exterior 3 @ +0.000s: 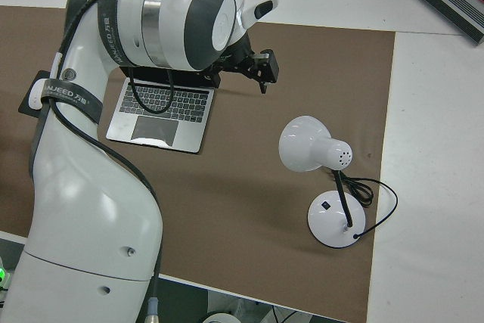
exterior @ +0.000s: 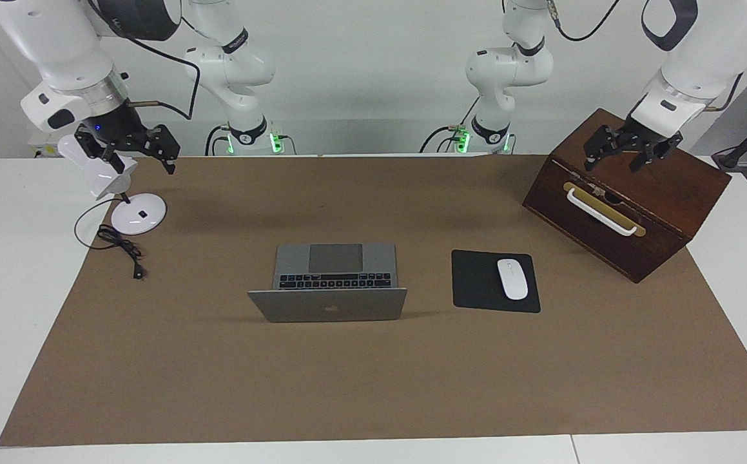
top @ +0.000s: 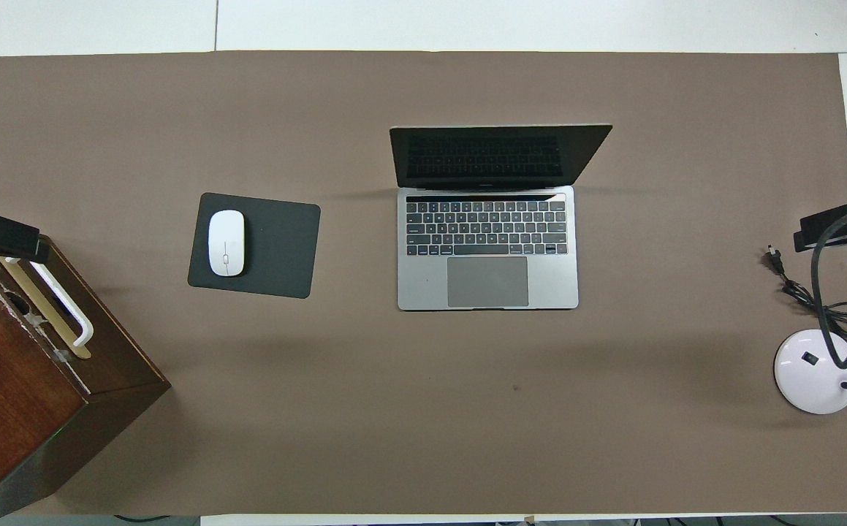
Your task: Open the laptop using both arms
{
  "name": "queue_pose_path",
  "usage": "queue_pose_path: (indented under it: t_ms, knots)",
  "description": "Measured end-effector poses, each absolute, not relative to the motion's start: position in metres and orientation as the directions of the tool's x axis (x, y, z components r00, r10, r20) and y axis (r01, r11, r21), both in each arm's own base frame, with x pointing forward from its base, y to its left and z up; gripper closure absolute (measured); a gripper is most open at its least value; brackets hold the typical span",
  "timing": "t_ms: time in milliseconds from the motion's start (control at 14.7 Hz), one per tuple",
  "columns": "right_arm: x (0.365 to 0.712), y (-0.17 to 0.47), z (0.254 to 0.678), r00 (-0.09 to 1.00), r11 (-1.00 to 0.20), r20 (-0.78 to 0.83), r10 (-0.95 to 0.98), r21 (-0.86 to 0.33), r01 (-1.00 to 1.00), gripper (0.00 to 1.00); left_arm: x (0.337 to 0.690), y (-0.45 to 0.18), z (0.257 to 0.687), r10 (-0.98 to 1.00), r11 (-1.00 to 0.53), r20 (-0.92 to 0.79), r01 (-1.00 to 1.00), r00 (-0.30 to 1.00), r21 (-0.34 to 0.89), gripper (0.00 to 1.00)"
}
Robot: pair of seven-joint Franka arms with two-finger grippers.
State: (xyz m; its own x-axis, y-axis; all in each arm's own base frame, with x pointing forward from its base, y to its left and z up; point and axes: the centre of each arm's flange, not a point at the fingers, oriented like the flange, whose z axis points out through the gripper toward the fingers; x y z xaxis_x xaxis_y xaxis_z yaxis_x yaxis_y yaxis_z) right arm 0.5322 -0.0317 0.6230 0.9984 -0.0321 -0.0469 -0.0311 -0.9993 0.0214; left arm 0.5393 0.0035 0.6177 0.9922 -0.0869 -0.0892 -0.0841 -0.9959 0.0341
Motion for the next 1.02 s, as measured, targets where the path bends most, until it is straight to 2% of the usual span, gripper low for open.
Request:
queue_pose_path:
  t_ms: [1020]
  knots:
    - [0.5315,-0.0337,0.6280,0.999,-0.999,-0.023,-0.035,0.021,-0.035,0.00,0.5394,0.0031,0.6178,-0.042,-0.999,-0.090,-0.039,0.995,0.030,0.00]
